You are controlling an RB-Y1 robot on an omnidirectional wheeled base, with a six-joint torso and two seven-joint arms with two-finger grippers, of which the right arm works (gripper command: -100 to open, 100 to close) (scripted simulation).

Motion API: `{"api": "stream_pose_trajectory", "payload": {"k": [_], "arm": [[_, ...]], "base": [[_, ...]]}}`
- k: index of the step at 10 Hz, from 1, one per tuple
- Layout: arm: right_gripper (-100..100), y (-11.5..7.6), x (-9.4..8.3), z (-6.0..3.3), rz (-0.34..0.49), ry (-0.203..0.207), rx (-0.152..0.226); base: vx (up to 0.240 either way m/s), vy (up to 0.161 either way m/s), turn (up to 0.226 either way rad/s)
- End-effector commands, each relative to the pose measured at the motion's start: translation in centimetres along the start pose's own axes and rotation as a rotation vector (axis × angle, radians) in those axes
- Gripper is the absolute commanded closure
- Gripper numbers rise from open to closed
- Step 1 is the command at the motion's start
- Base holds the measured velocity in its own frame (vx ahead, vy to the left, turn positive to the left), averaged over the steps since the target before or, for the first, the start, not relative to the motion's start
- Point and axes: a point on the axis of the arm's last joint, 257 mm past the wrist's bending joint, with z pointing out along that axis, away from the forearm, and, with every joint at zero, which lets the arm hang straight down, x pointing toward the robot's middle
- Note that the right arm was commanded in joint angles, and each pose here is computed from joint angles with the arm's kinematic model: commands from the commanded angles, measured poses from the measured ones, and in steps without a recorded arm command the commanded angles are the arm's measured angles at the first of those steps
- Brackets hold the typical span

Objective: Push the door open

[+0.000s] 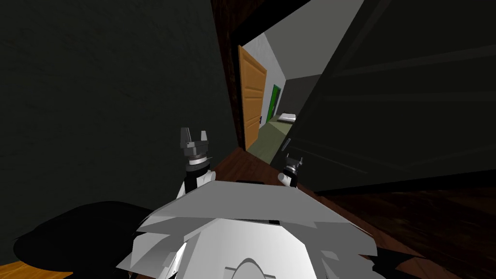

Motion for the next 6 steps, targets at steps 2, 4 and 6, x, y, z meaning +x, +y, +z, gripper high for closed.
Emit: {"api": "stream_pose_trajectory", "payload": {"k": [2,4,6], "arm": [[-100,0.2,-1.3,-0.15,0.032,-0.029,-0.020],[-100,0.5,-2.8,-0.57,0.068,-0.063,-0.044],[-100,0.7,-4.2,-1.07,0.102,-0.096,-0.069]], "base": [[0.028,-0.081,0.124],[0.028,-0.062,0.162],[0.034,-0.081,0.197]]}}
